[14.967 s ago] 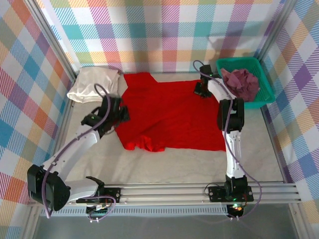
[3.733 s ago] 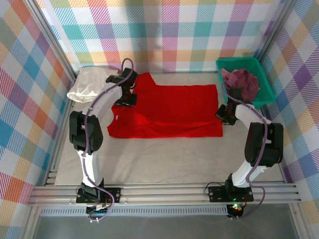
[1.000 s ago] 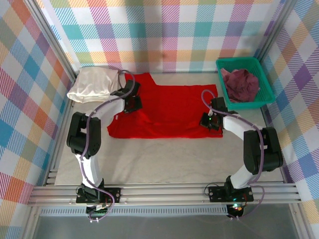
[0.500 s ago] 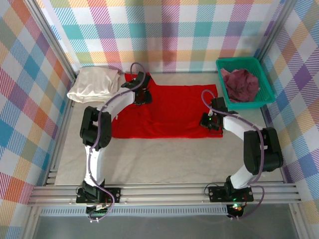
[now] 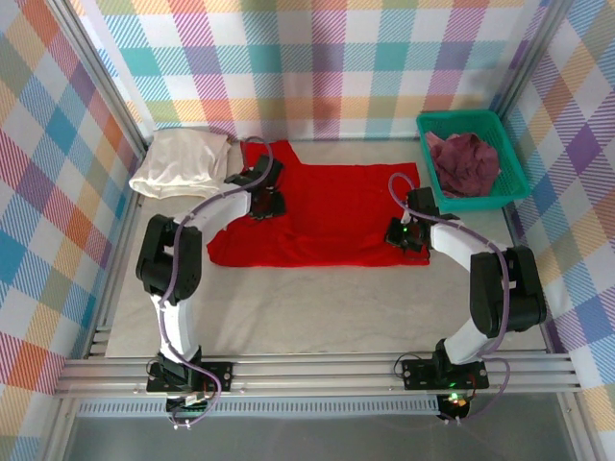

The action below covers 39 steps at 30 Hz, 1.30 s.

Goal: Fold and stack the t-shirts

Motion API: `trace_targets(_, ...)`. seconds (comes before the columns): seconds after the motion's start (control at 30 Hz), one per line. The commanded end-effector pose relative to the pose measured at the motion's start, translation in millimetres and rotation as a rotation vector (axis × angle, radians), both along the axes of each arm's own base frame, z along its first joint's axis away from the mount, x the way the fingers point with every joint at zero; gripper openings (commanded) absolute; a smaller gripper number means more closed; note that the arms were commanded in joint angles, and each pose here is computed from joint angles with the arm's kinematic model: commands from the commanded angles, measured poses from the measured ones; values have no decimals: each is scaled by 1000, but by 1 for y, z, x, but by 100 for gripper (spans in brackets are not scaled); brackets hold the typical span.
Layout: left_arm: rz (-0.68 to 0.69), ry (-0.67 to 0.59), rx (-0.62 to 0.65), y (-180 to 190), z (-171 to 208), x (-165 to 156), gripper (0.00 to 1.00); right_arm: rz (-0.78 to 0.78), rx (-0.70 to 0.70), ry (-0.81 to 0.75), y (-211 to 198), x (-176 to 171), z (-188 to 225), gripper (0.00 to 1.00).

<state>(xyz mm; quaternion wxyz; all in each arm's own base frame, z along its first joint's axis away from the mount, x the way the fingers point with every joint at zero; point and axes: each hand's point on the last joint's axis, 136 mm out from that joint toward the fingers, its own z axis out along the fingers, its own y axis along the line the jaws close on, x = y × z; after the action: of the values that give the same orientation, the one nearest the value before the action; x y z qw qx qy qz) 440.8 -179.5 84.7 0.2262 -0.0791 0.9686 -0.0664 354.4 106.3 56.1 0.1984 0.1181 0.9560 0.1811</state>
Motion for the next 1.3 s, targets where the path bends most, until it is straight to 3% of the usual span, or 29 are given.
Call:
trace_targets(0.0,34,-3,25,7,-11,16,40,25,10,-8,4,-1,7,0)
trace_targets(0.53,77,52,92,27,-47,40,39,29,-18,-10,-1,-6,7,0)
trace_targets(0.6,61,52,79,23,-50,43,33,29,-18,-11,-1,-5,7,0)
trace_targets(0.67,56,57,71,20,-53,44,19,28,-22,-7,-2,-6,7,0)
trace_targets(0.8,56,45,77,20,-48,44,4,24,-28,-7,-3,-8,7,0)
trace_targets(1.27,17,-2,69,-1,-14,56,0,24,-30,-10,-3,-6,10,0)
